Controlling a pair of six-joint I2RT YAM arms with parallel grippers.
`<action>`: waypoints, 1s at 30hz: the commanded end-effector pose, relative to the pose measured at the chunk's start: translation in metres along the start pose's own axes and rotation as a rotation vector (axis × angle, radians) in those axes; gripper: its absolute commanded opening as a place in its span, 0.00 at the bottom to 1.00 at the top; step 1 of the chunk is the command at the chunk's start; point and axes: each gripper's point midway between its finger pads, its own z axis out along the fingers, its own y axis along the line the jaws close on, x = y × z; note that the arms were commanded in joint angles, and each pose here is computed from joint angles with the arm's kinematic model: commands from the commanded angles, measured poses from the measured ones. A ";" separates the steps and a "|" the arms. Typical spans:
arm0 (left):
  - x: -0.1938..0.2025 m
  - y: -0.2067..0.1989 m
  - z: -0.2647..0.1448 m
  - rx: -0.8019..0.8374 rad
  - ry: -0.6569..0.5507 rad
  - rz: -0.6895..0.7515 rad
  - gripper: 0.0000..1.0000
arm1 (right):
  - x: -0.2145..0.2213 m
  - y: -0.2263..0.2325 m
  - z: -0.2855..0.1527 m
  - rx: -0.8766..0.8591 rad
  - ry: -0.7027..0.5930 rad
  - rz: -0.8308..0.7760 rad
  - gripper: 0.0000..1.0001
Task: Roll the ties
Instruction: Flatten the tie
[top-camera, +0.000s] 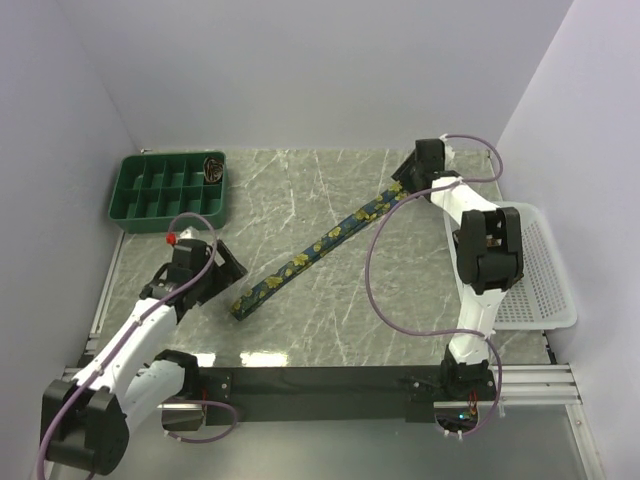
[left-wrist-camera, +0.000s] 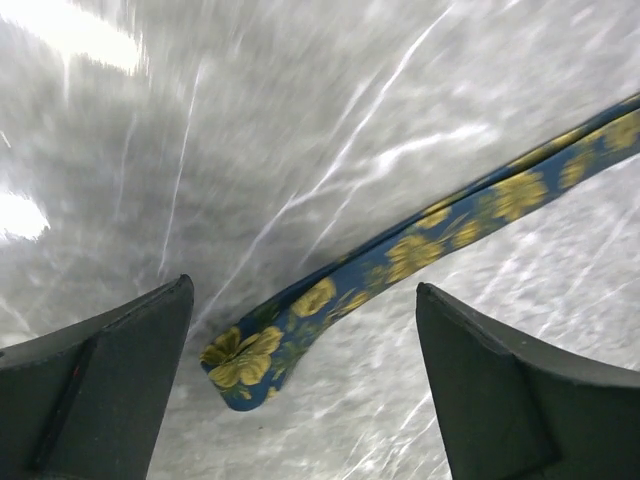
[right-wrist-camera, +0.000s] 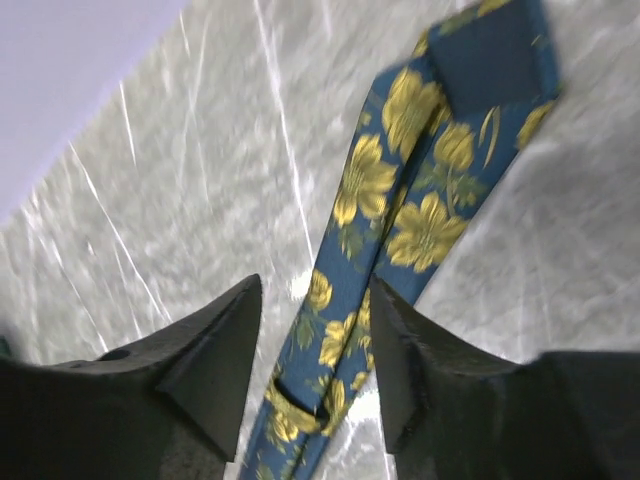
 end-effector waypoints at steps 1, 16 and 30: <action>-0.043 -0.021 -0.025 0.040 -0.147 0.091 0.99 | -0.014 -0.009 0.013 0.018 -0.023 0.071 0.52; -0.083 -0.032 -0.062 0.075 -0.349 0.274 0.99 | -0.014 -0.019 0.055 -0.012 -0.030 0.239 0.43; -0.085 -0.031 -0.060 0.064 -0.360 0.271 0.99 | -0.021 -0.017 0.059 -0.024 -0.073 0.296 0.37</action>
